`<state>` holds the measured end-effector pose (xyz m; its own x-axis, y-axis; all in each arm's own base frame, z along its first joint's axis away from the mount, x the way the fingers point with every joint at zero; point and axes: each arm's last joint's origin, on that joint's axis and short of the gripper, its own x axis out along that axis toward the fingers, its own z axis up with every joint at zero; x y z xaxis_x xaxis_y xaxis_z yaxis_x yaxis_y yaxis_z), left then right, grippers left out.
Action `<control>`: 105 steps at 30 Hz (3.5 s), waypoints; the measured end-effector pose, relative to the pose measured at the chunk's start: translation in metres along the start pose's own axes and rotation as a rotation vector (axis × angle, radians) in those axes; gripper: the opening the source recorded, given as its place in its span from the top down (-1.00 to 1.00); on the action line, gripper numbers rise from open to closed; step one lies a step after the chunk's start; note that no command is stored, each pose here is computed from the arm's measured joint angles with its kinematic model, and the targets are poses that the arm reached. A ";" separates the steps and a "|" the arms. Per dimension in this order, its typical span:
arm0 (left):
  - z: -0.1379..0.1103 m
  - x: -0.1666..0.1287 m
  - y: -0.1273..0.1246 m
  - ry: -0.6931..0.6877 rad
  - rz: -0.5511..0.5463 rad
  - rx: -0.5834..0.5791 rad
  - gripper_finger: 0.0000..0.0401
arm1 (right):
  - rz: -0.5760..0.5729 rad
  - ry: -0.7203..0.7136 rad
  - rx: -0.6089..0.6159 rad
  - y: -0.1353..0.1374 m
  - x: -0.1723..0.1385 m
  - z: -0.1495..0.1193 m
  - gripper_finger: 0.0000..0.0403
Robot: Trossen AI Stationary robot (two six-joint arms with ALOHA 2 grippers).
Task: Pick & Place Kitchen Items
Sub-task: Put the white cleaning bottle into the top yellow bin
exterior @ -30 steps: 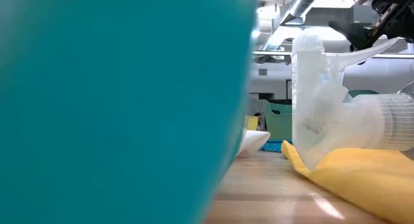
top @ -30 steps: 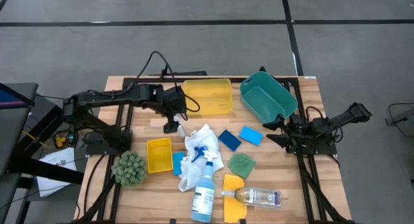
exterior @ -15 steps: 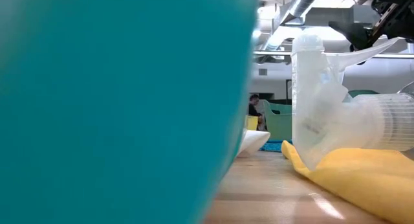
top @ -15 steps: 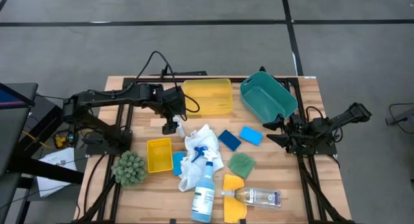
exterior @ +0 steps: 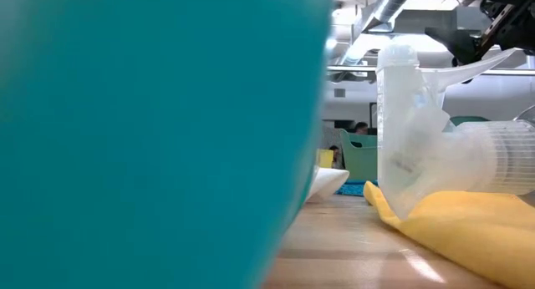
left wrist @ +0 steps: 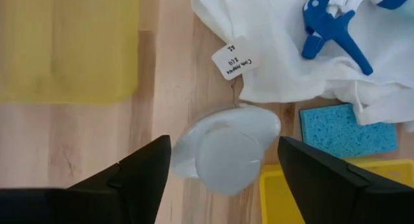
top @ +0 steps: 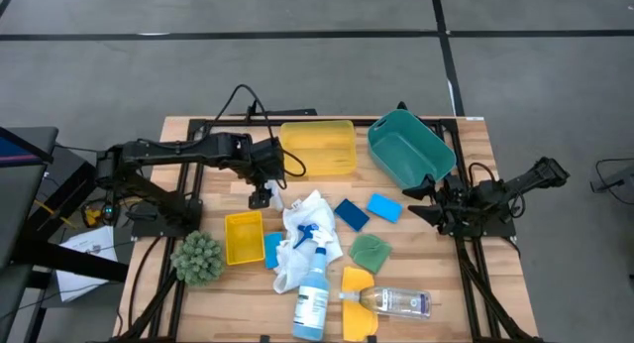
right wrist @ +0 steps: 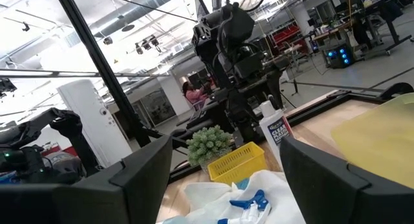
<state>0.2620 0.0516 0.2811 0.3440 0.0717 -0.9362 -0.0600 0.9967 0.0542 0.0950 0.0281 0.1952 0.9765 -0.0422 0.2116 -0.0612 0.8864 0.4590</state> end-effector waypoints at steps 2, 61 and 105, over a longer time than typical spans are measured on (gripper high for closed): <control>0.001 0.000 0.000 -0.015 0.003 0.002 -0.35 | 0.000 0.000 0.000 0.000 0.000 0.000 -0.38; -0.011 -0.045 0.004 -0.210 0.003 0.037 0.46 | -0.003 0.000 -0.002 0.000 0.000 0.000 -0.38; 0.122 -0.033 0.151 -0.225 0.044 0.120 0.46 | -0.022 0.007 -0.012 -0.002 0.001 -0.001 -0.38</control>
<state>0.3559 0.2042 0.3622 0.5442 0.1087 -0.8319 0.0270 0.9888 0.1469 0.0959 0.0265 0.1935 0.9790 -0.0586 0.1955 -0.0372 0.8907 0.4530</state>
